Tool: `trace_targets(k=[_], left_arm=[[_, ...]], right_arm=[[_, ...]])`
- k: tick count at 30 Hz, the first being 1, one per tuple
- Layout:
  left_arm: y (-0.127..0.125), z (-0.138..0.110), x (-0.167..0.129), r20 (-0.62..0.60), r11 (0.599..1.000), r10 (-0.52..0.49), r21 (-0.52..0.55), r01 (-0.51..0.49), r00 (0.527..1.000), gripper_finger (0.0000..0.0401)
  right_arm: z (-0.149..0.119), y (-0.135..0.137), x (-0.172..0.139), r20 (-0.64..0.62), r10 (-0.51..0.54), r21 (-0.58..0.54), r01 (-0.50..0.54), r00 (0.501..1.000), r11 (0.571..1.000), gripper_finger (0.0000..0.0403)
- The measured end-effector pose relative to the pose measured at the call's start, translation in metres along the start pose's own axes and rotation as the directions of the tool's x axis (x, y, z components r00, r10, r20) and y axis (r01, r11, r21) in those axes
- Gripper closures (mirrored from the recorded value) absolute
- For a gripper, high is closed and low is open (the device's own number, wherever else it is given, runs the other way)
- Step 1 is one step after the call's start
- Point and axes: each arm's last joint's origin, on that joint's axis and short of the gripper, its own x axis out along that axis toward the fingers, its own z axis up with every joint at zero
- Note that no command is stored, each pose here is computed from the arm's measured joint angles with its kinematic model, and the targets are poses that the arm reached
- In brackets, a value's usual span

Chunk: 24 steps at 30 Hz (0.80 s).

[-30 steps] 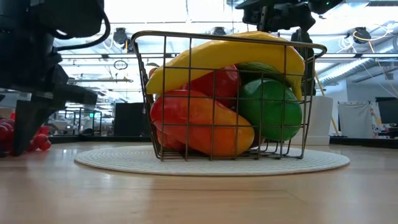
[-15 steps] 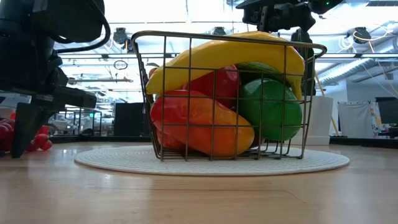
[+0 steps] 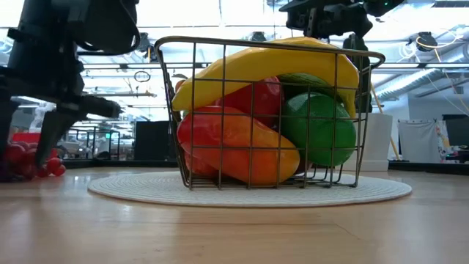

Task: Build produce basket
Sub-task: Put the red grapes into the black wire basket

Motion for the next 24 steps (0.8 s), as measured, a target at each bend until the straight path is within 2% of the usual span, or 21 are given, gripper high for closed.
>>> trace_targets(k=[9,14,18,24], left_arm=[[0.004,0.011,0.018,0.039,0.999,0.04,-0.02,-0.04,0.998,0.0206],[0.005,0.013,0.028,0.031,1.0,0.016,-0.012,-0.015,0.999,0.0209],[0.005,0.013,0.031,0.032,1.0,0.01,-0.02,-0.01,0.999,0.0235],[0.005,0.013,0.031,0.051,1.0,-0.007,-0.007,0.008,0.999,0.0299]], right_arm=[[-0.002,-0.001,0.0,-0.013,-0.008,0.016,0.008,1.0,1.0,0.0129],[-0.003,-0.002,0.0,-0.024,-0.014,0.028,0.015,1.0,0.999,0.0129],[-0.003,-0.002,0.0,-0.025,-0.015,0.029,0.016,1.0,0.999,0.0129],[-0.003,-0.002,0.0,-0.026,-0.016,0.029,0.017,1.0,0.999,0.0129]])
